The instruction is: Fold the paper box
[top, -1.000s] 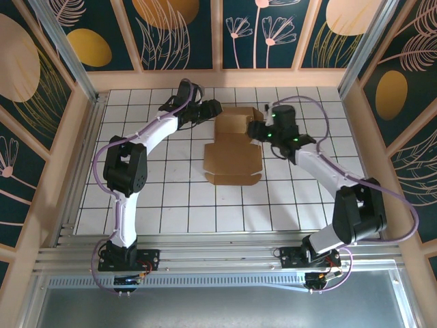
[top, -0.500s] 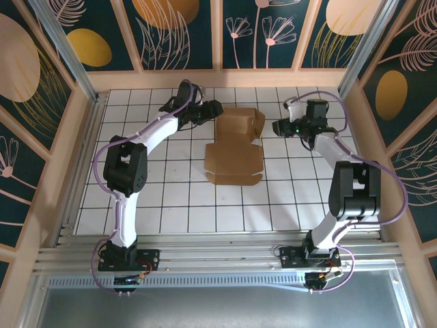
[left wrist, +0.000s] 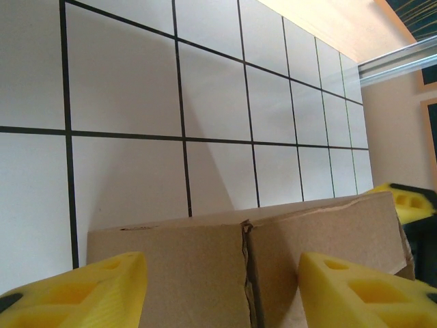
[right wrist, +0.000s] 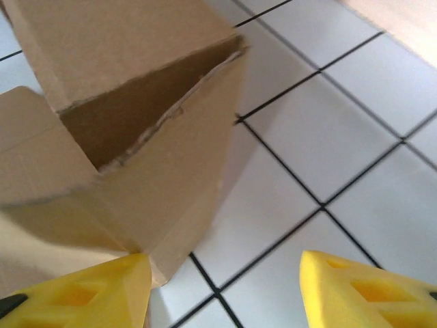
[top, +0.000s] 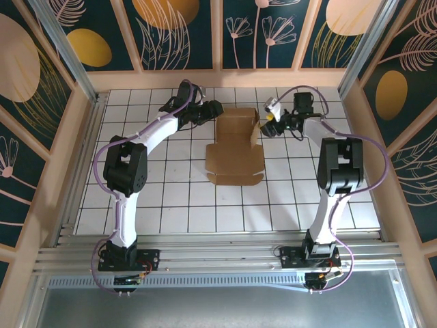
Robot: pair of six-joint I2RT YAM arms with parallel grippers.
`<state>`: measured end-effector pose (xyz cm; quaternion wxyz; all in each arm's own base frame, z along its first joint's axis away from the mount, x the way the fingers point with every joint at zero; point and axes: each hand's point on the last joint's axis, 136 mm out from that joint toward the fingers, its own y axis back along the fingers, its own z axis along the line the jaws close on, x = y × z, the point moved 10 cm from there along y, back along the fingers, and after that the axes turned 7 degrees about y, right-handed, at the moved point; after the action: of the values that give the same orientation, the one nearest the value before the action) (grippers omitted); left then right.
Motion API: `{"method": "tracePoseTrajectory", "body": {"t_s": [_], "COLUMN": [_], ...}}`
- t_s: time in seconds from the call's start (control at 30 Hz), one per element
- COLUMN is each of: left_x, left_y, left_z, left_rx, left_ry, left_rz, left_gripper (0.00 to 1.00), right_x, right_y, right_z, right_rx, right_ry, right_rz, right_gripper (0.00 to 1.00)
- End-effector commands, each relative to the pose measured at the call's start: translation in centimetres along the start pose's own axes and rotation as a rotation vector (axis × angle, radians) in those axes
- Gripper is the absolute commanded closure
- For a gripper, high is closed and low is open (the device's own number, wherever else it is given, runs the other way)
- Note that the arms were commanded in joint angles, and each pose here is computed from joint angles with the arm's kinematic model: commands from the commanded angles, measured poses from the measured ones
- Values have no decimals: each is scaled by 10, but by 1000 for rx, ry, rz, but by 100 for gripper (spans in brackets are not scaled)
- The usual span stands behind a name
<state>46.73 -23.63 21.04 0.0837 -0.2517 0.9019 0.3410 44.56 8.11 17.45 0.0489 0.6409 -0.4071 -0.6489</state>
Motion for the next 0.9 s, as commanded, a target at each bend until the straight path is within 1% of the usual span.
{"method": "tracePoseTrajectory", "body": {"t_s": [0.0, 0.1, 0.23, 0.5, 0.67, 0.87], "left_x": [3, 3, 4, 4, 6, 6], "left_y": [2, 3, 2, 4, 4, 7], "left_z": [0, -1, 0, -2, -4, -8], "left_rx": [1, 3, 3, 17, 44, 76], "left_ry": [17, 15, 18, 20, 32, 39], "left_rz": [40, 37, 39, 42, 65, 68], "left_gripper": [40, 40, 40, 40, 39, 39], "right_x": [-4, -6, -11, -15, -23, -28], "right_y": [-15, -20, -27, -39, -57, -74], "right_z": [13, 18, 21, 26, 33, 31], "right_rx": [-116, -127, -96, -12, 68, 229], "right_ry": [15, 12, -17, -140, -155, -218], "right_rz": [-27, -37, -65, -127, -69, 33], "right_gripper": [40, 39, 39, 39, 39, 41]}}
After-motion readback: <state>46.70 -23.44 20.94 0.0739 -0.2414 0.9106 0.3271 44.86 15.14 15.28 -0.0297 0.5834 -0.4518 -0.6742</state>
